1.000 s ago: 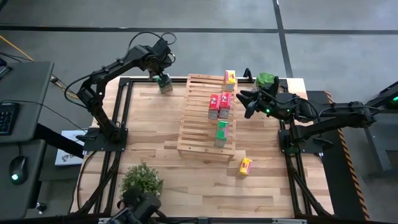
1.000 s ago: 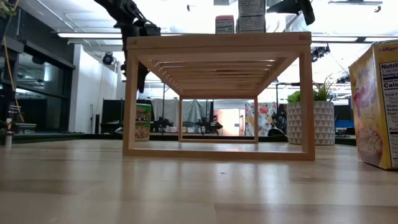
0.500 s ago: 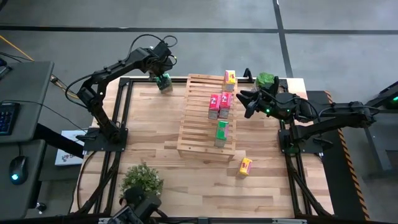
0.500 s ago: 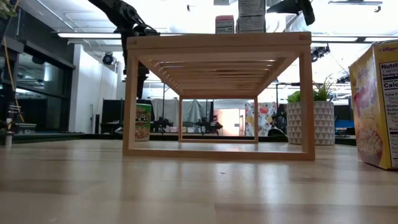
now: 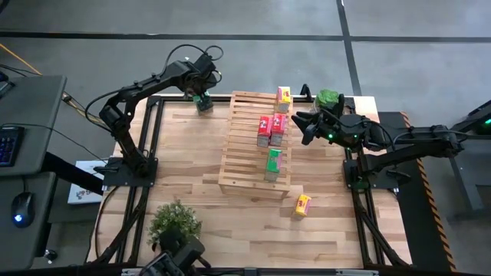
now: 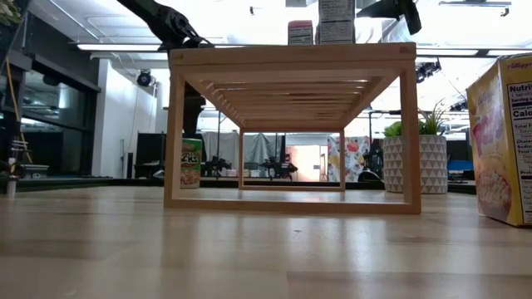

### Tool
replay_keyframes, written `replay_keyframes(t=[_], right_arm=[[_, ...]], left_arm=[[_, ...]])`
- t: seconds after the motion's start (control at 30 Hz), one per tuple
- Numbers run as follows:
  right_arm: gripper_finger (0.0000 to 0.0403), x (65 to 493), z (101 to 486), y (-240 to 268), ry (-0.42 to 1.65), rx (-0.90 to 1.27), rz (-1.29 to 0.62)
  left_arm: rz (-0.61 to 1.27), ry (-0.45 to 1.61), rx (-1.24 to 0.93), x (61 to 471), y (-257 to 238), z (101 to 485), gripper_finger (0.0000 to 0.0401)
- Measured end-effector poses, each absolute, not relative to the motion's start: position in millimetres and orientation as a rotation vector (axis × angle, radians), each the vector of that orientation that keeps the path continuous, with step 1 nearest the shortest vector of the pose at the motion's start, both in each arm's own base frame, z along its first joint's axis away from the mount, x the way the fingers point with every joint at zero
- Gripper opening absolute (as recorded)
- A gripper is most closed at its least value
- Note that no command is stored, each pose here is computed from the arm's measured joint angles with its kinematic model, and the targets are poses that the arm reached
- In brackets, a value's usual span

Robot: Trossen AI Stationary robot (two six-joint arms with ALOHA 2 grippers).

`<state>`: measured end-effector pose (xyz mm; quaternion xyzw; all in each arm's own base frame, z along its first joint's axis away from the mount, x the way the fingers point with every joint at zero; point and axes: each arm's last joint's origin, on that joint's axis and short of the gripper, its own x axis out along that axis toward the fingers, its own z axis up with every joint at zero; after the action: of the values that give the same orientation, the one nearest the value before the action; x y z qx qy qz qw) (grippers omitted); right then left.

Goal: Stack cereal on shelf
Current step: Put the green cereal box on the shelf aligned with other green cereal box

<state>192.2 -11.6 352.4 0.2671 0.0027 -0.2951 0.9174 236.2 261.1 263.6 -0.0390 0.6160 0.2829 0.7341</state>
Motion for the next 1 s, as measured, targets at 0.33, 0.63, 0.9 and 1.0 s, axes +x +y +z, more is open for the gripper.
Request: replay_keyframes(t=[0.33,0.63,0.9,1.0], right_arm=[[0.0154,192,352,-11,0.006,0.553,-0.602],[0.0154,192,352,-11,0.007,0.553,-0.599],[0.0154,192,352,-11,0.008,0.552,-0.599],[0.0154,192,352,-11,0.008,0.551,-0.599]], left_arm=[[0.614,1.388,-0.096,232,267,257,0.0305],[0.609,1.366,-0.125,234,271,253,0.0305],[0.641,1.34,-0.145,236,273,251,0.0305],[0.653,1.348,-0.146,236,273,251,0.0305]])
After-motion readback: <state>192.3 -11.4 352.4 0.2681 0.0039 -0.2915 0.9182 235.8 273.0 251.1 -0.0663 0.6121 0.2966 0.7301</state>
